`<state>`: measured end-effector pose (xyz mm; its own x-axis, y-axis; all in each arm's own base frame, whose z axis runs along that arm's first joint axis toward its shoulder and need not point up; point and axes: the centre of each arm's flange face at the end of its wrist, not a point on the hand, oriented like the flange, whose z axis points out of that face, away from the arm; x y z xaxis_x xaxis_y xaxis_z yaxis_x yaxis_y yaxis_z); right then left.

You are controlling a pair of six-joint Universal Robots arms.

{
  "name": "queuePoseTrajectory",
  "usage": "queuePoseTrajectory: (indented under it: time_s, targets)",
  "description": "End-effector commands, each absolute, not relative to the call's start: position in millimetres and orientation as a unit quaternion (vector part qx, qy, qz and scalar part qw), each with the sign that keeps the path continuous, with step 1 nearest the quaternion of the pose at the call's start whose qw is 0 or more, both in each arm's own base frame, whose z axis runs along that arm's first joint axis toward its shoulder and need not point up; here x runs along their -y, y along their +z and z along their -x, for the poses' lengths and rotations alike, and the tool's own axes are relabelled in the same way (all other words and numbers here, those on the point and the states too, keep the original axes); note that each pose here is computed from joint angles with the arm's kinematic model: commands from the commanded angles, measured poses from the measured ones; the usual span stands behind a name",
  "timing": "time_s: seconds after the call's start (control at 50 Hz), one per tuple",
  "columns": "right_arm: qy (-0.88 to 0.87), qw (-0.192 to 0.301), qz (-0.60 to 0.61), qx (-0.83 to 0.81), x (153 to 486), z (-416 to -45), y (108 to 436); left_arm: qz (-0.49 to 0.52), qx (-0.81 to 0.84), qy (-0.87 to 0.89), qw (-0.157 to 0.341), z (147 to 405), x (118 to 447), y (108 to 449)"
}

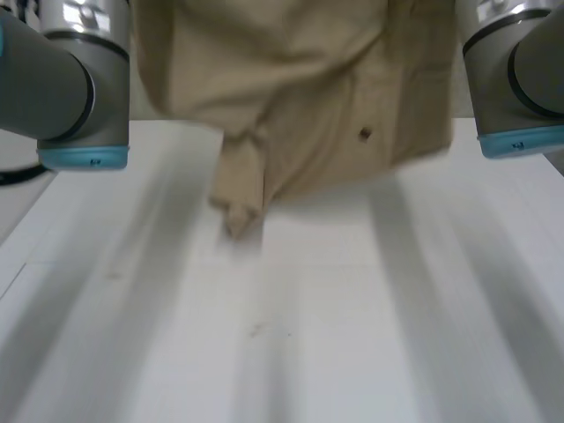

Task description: Fold the shorts.

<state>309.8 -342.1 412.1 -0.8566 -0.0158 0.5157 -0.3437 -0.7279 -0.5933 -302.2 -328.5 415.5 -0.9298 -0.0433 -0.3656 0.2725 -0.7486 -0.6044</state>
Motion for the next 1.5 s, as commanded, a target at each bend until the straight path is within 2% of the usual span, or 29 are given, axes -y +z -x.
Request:
queuePoseTrajectory:
  time_s: [0.02,0.18,0.26,0.28,0.36,0.48,0.54,0.58,0.64,0.66,0.68,0.72,0.74,0.82,0.88,0.94,1.0,1.04,1.14,1.2,1.24,1.28,1.3,1.34,1.36,1.38,1.42,1.44,1.5]
  targets:
    - [0.889,0.072,-0.254,0.375,334,-306,386,-0.183,-0.4,-0.896,0.058,297,323,381]
    - [0.815,0.057,-0.318,0.482,326,-304,327,-0.232,-0.498,-0.834,0.05,293,315,312]
    - [0.745,0.046,-0.363,0.557,313,-297,283,-0.272,-0.555,-0.785,0.047,290,297,261]
    - [0.71,0.038,-0.386,0.588,305,-295,262,-0.289,-0.579,-0.761,0.045,288,287,240]
    - [0.633,0.018,-0.427,0.646,285,-288,221,-0.331,-0.621,-0.71,0.035,287,257,199]
    - [0.595,0.012,-0.446,0.669,269,-280,201,-0.369,-0.657,-0.656,0.028,283,225,173]
    - [0.589,0.032,-0.454,0.668,265,-269,214,-0.369,-0.663,-0.65,0.032,274,213,196]
    - [0.593,0.05,-0.466,0.655,255,-262,240,-0.364,-0.662,-0.654,0.035,269,207,214]
    - [0.596,0.064,-0.477,0.643,242,-256,266,-0.345,-0.639,-0.686,0.034,260,193,267]
    - [0.606,0.071,-0.477,0.633,236,-253,285,-0.337,-0.63,-0.699,0.031,258,189,281]
    - [0.612,0.073,-0.475,0.628,233,-252,294,-0.322,-0.609,-0.724,0.03,252,179,311]
    - [0.627,0.079,-0.467,0.619,227,-248,315,-0.307,-0.589,-0.747,0.028,245,170,336]
    - [0.646,0.086,-0.458,0.604,220,-246,335,-0.294,-0.571,-0.766,0.028,239,161,357]
    - [0.682,0.099,-0.438,0.577,206,-238,377,-0.276,-0.541,-0.794,0.026,230,146,389]
    - [0.685,0.1,-0.437,0.575,198,-235,387,-0.278,-0.545,-0.79,0.026,229,144,390]
    - [0.66,0.098,-0.448,0.595,197,-233,380,-0.297,-0.571,-0.765,0.026,233,148,375]
    - [0.621,0.088,-0.468,0.622,204,-236,357,-0.328,-0.618,-0.714,0.028,244,166,340]
    - [0.579,0.077,-0.486,0.65,219,-242,328,-0.344,-0.641,-0.686,0.029,250,176,319]
    - [0.53,0.061,-0.505,0.679,243,-256,286,-0.379,-0.692,-0.613,0.039,267,211,259]
    - [0.528,0.063,-0.5,0.684,266,-268,269,-0.379,-0.7,-0.604,0.044,276,233,245]
    - [0.544,0.071,-0.49,0.677,283,-277,264,-0.371,-0.699,-0.61,0.052,284,261,239]
    - [0.589,0.09,-0.455,0.662,310,-286,269,-0.361,-0.687,-0.628,0.059,288,280,244]
    - [0.608,0.098,-0.44,0.653,318,-289,275,-0.348,-0.666,-0.656,0.071,291,301,256]
    - [0.651,0.11,-0.409,0.63,333,-293,292,-0.332,-0.635,-0.692,0.081,295,317,274]
    - [0.699,0.116,-0.376,0.597,346,-298,312,-0.322,-0.614,-0.716,0.085,297,323,287]
    - [0.724,0.117,-0.36,0.577,352,-301,323,-0.297,-0.566,-0.764,0.09,302,333,315]
    - [0.775,0.118,-0.324,0.53,360,-305,348,-0.264,-0.512,-0.812,0.094,305,340,343]
    - [0.821,0.114,-0.284,0.481,364,-306,374,-0.247,-0.486,-0.833,0.095,306,342,355]
    - [0.872,0.11,-0.233,0.416,364,-302,407,-0.177,-0.374,-0.906,0.09,308,339,402]
